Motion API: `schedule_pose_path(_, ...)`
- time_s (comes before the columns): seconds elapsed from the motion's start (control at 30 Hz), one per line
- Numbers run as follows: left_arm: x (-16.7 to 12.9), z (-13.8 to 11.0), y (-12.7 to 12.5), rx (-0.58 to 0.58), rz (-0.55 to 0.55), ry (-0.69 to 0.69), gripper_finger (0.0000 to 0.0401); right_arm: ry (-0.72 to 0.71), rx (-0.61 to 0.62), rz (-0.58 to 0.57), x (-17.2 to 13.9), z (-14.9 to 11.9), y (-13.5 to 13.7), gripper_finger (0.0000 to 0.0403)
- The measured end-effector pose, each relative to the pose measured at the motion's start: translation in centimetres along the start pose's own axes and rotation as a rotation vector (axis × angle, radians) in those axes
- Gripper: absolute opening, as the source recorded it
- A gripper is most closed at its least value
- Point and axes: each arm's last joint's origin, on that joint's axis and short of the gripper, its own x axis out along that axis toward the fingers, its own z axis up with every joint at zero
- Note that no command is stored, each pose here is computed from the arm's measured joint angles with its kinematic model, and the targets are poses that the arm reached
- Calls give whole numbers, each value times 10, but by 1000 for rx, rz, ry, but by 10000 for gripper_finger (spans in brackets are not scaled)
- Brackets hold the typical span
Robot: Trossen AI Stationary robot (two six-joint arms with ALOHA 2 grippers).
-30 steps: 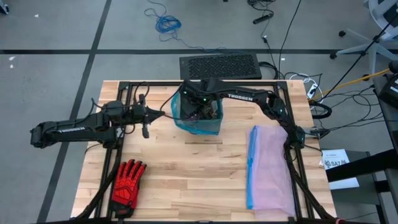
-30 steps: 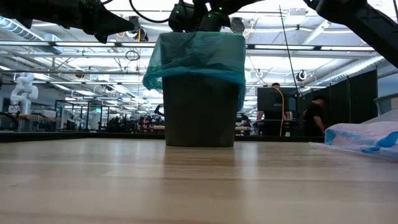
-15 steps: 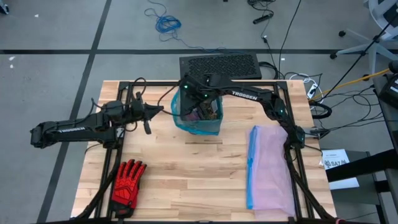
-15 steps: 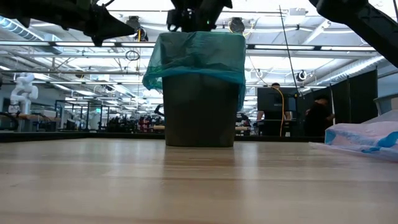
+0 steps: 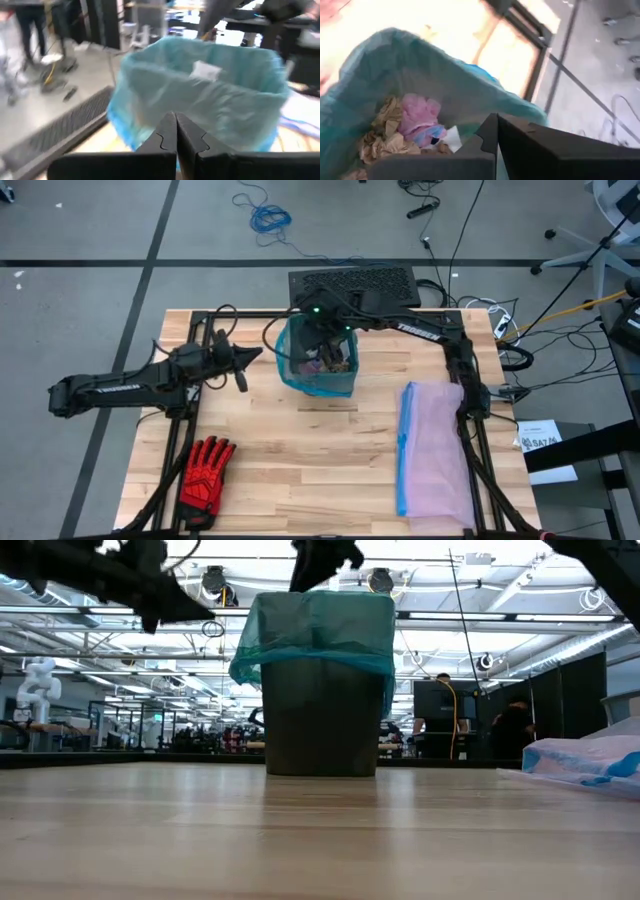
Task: Place trash/remove bag and relplace
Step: Remove the blue trash bag from the trash bin
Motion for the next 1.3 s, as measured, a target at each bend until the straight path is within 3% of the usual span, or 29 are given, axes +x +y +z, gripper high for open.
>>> schedule_pose_path(0.23,6,-40,18,-238,142,-1,0,86,199,-19,-50,-23,-8,0)
schedule_pose_path(0.5,8,-47,36,-423,102,-26,0,51,287,-78,-100,-37,-14,0)
schedule_pose_path(0.7,16,-48,40,-507,24,-18,6,31,298,-97,-116,-39,-13,0)
schedule_pose_path(0.8,20,-52,41,-546,-20,28,30,37,306,-91,-117,-40,-12,0)
schedule_pose_path(1.0,32,-59,46,-605,9,58,103,52,315,-78,-116,-41,-11,0)
schedule_pose_path(1.1,37,-59,46,-613,-41,44,134,52,315,-77,-116,-41,-10,0)
schedule_pose_path(1.3,50,-64,47,-634,-42,81,161,52,314,-77,-115,-41,-10,0)
